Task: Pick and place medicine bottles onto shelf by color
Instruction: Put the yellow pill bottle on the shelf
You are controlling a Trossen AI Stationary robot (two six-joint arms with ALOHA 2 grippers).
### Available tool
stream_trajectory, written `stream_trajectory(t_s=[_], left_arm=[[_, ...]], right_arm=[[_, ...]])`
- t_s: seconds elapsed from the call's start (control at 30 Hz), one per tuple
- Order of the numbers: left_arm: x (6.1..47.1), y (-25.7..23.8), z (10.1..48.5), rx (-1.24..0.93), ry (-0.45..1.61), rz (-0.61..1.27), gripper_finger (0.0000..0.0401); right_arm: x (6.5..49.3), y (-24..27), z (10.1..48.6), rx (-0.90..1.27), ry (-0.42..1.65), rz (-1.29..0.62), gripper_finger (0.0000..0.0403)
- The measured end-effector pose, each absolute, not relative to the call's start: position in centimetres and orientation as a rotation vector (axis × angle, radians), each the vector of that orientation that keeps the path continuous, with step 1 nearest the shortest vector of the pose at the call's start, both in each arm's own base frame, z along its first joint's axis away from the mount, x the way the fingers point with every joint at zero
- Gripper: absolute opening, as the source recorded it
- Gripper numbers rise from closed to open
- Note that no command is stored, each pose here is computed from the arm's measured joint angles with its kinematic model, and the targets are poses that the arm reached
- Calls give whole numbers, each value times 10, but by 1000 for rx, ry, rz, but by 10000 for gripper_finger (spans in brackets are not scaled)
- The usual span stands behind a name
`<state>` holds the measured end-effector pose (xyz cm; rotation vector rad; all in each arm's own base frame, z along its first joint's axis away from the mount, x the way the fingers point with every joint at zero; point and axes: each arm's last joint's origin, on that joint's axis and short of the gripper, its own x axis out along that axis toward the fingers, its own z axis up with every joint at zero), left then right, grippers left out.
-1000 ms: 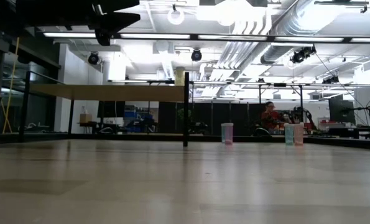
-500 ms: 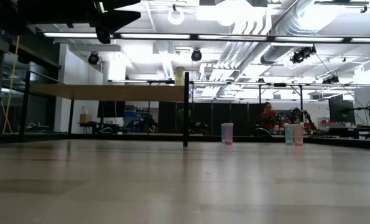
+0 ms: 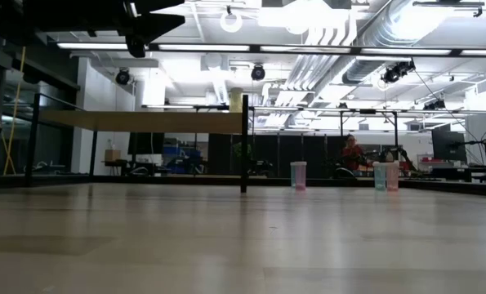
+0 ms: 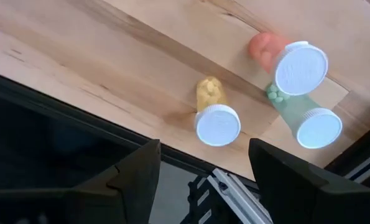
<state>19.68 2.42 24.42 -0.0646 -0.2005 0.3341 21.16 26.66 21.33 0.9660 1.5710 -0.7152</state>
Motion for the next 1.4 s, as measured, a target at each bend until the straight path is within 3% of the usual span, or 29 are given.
stream_trajectory(t_s=[1.4], left_arm=[[197,24,244,-65,-199,334,216]], right_arm=[[224,265,190,876,1632,-727,236]])
